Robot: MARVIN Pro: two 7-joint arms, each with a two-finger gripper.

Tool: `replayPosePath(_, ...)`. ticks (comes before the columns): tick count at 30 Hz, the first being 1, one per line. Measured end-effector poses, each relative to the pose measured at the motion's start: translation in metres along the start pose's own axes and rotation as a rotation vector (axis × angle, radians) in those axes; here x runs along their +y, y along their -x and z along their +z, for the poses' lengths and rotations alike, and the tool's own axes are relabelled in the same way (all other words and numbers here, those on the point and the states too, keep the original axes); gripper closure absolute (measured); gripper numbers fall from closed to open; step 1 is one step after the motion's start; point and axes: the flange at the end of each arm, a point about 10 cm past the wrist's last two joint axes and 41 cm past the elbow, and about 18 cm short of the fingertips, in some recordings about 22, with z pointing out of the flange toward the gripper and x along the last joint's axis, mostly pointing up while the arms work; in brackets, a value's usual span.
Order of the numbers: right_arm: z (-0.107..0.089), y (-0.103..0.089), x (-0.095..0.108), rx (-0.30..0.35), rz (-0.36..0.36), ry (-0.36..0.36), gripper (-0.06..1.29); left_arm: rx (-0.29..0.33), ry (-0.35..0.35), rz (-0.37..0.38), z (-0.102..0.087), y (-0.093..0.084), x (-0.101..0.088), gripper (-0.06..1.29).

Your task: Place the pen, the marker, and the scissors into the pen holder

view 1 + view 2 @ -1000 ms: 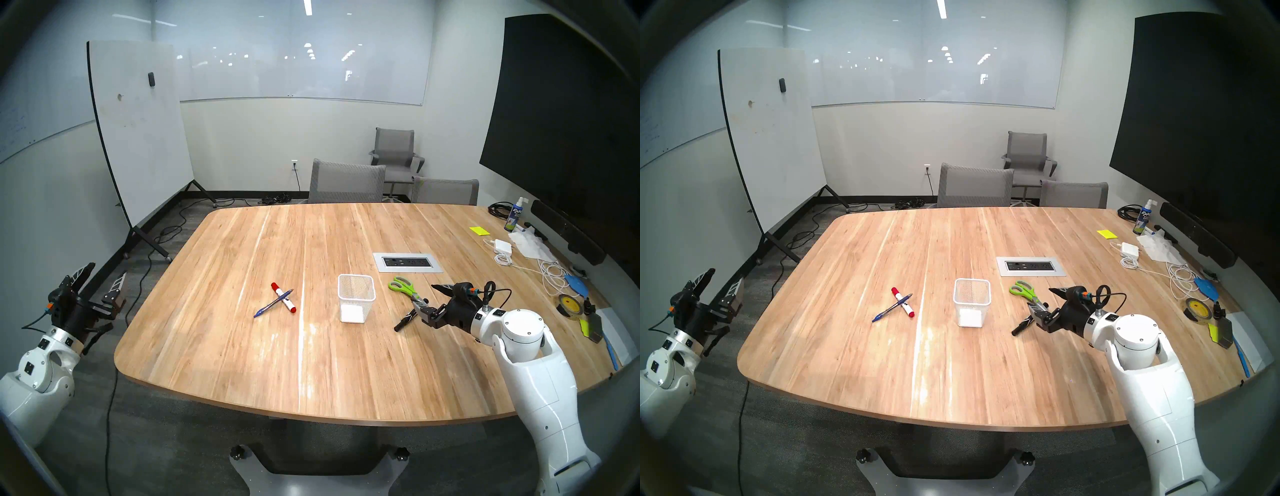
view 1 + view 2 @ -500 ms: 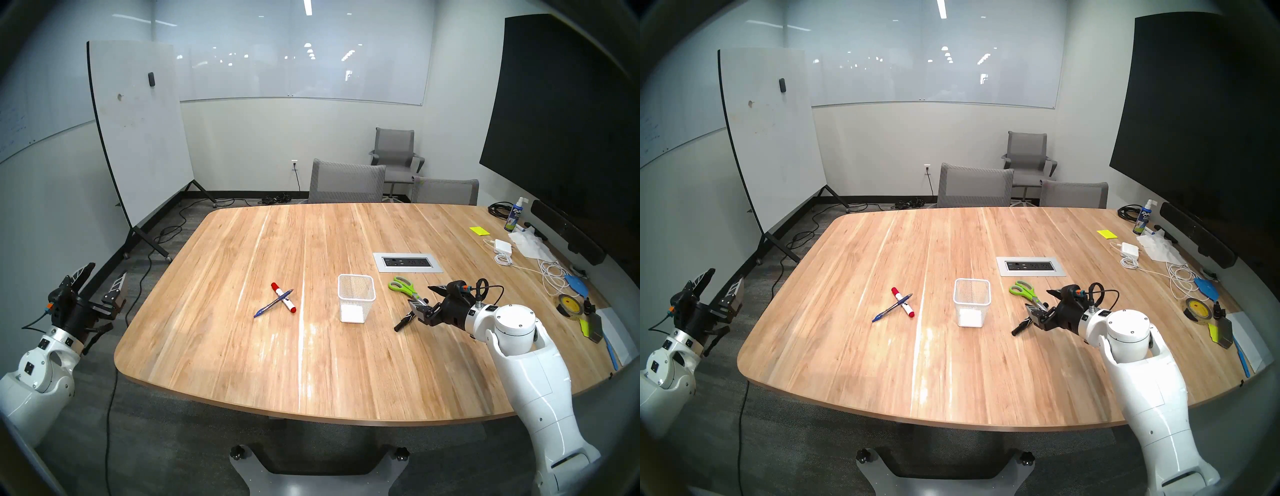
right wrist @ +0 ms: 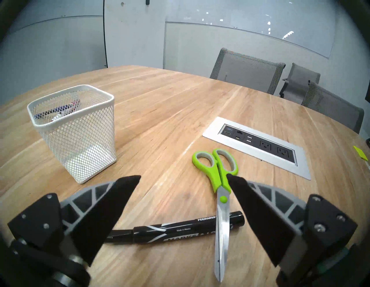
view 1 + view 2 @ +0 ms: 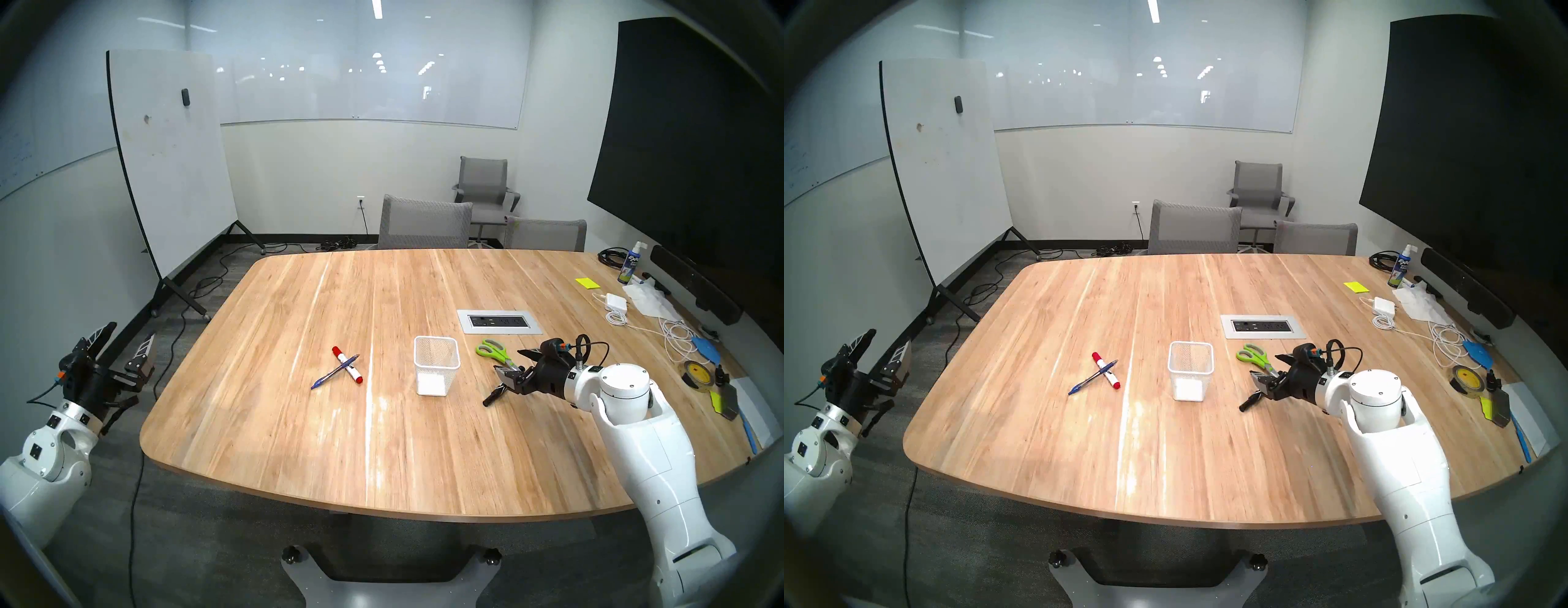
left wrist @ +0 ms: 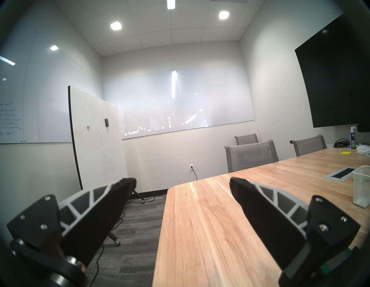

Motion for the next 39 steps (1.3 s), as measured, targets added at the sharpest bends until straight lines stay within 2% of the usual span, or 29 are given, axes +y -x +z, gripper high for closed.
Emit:
replayPosePath(25, 0.018, 0.002, 0.008, -0.082, 0.005, 0.003, -0.01, 0.000, 0.000, 0.000, 0.000, 0.000, 0.000, -0.04)
replayPosePath(39, 0.030, 0.000, 0.013, -0.081, 0.022, 0.014, -0.01, 0.000, 0.000, 0.000, 0.000, 0.000, 0.000, -0.04)
